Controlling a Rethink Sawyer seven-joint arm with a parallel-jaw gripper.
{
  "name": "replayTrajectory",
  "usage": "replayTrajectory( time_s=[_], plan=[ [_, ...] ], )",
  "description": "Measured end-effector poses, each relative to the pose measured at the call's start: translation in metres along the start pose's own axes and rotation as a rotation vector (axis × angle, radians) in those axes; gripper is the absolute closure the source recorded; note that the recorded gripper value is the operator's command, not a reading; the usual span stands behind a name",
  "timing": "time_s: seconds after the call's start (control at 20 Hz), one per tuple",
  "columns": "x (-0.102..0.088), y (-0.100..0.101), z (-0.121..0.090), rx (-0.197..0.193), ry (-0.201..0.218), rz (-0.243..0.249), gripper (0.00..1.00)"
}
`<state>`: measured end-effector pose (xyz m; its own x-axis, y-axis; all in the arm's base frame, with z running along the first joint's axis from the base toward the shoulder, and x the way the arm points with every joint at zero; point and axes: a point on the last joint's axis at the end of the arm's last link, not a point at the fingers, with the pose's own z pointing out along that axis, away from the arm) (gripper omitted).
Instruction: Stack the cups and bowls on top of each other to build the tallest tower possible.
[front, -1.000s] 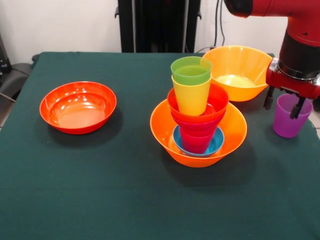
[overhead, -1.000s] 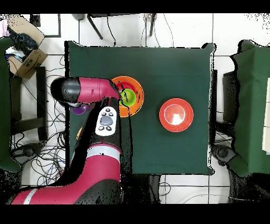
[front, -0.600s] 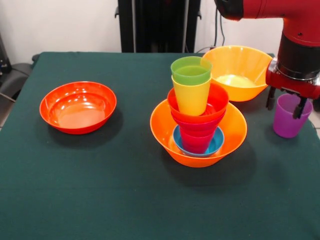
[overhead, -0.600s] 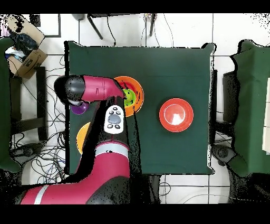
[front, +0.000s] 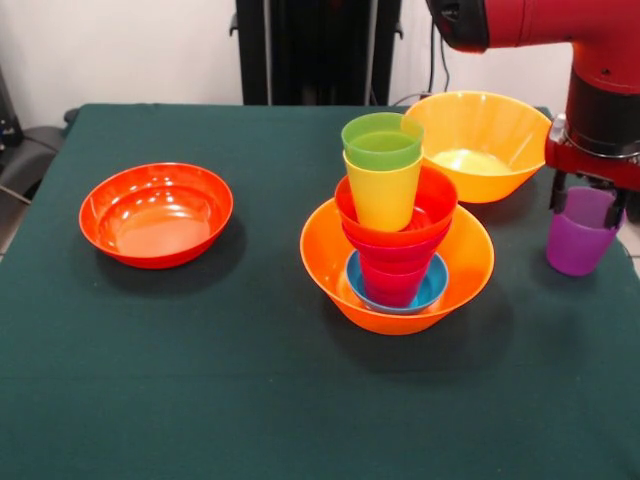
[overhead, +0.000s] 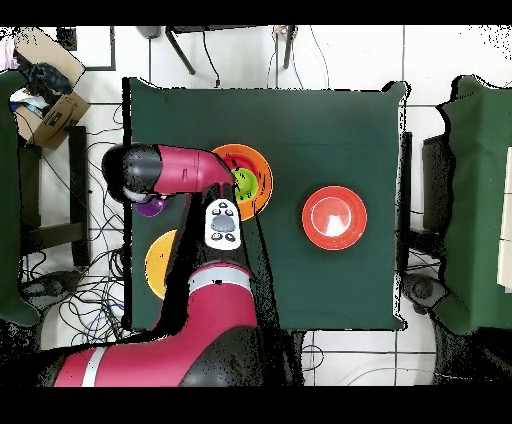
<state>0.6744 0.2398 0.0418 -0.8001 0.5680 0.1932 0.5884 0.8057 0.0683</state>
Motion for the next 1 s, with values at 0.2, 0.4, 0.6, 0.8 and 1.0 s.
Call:
replayTrajectory(
  time_s=[0.2, 0.4, 0.6, 0.8, 1.0],
  plan=[
    [0.011, 0.005, 0.005, 0.002, 0.009, -0.034, 0.0],
    [0.018, 0.008, 0.009, 0.005, 0.014, -0.057, 0.0],
    [0.023, 0.008, 0.012, 0.013, 0.015, -0.077, 0.0],
    [0.025, 0.003, 0.016, 0.032, 0.006, -0.102, 0.0],
    [0.026, -0.002, 0.021, 0.052, -0.004, -0.125, 0.0]
  ],
)
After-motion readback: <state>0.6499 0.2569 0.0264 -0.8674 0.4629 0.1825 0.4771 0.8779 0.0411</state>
